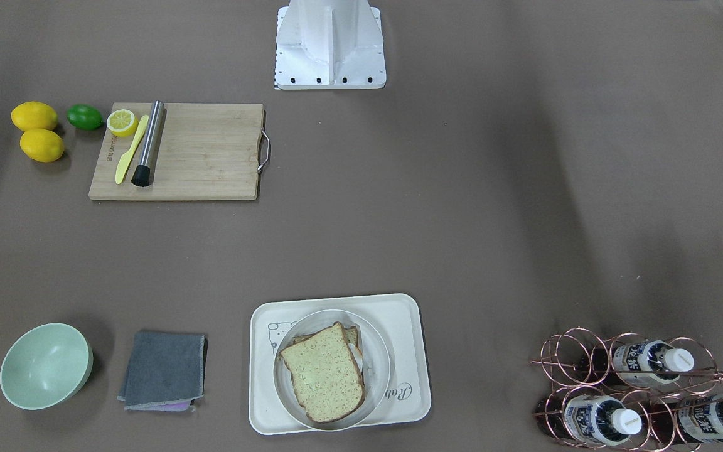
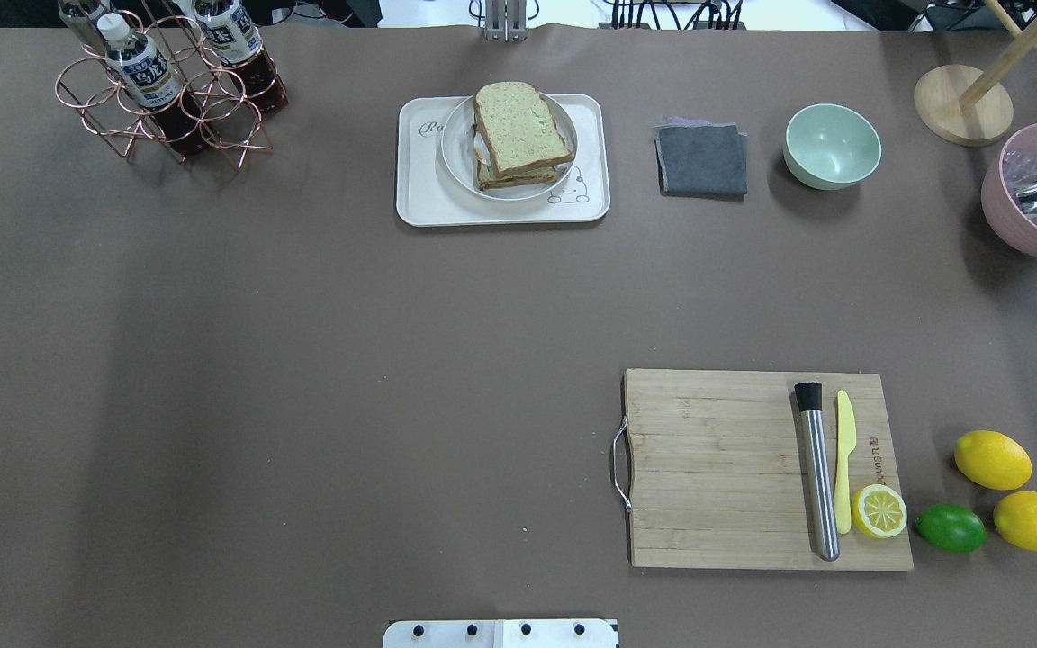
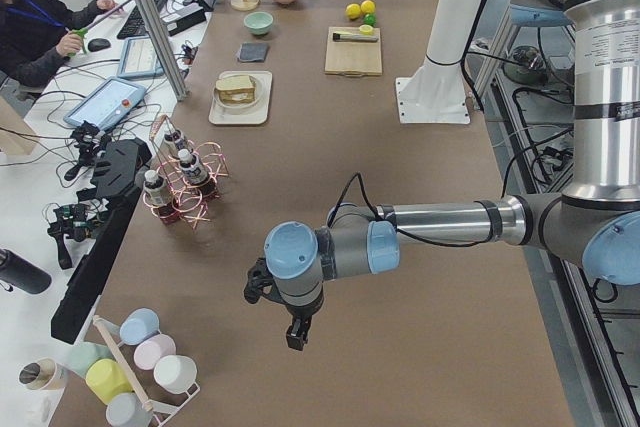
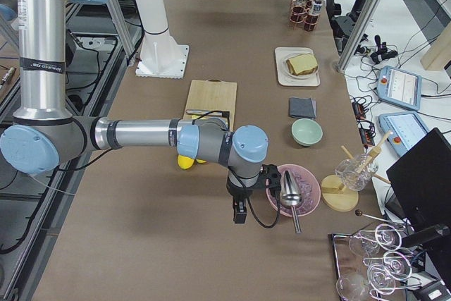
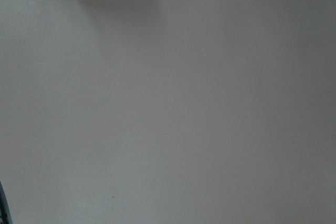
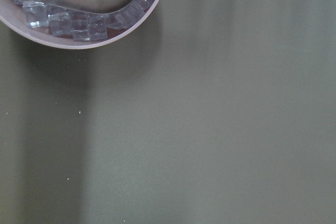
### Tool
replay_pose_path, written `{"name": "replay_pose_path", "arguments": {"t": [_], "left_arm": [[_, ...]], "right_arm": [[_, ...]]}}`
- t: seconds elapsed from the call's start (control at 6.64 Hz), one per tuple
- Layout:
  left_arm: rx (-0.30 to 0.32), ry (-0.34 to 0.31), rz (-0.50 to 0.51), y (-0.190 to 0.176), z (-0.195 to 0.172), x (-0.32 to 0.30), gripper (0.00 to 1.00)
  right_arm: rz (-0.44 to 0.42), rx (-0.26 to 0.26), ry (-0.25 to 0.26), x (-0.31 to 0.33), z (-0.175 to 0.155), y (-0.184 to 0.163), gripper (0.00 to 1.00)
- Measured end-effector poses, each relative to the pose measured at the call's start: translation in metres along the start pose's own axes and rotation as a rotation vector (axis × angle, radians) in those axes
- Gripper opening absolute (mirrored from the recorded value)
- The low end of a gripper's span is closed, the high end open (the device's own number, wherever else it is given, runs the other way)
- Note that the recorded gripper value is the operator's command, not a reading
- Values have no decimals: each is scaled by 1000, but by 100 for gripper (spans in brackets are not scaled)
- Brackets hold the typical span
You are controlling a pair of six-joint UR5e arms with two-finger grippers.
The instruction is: Make sandwich and place on tray
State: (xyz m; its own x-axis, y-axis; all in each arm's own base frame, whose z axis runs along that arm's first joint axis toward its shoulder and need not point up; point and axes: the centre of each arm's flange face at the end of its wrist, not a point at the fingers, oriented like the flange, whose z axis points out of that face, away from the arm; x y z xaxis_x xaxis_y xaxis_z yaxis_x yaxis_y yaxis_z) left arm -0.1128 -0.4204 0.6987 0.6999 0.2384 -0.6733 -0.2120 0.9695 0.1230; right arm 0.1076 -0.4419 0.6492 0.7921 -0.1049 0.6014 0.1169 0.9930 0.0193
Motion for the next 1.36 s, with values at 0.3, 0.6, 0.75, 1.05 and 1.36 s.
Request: {"name": "replay_pose_path", "arguments": {"t": [0.3,0.6,0.75,1.05,1.36], "left_arm": [[-18,8,-10,3,8,-4,99],[-17,8,-13,3,9,-4,99],[-17,8,-14,3,10,-5,99],[-15,6,-13,3,10,-5,99],[-20,5,-16,2,12,-8,99]], "right_arm": [[-2,3,-2,-1,-1,-1,100],[-2,5,-4,-2,-2,-1,100],[-1,6,-4,-2,-2,-1,100],[-1,5,-5,-2,-2,-1,100],[-2,7,-4,-2,-2,-1,100]]}}
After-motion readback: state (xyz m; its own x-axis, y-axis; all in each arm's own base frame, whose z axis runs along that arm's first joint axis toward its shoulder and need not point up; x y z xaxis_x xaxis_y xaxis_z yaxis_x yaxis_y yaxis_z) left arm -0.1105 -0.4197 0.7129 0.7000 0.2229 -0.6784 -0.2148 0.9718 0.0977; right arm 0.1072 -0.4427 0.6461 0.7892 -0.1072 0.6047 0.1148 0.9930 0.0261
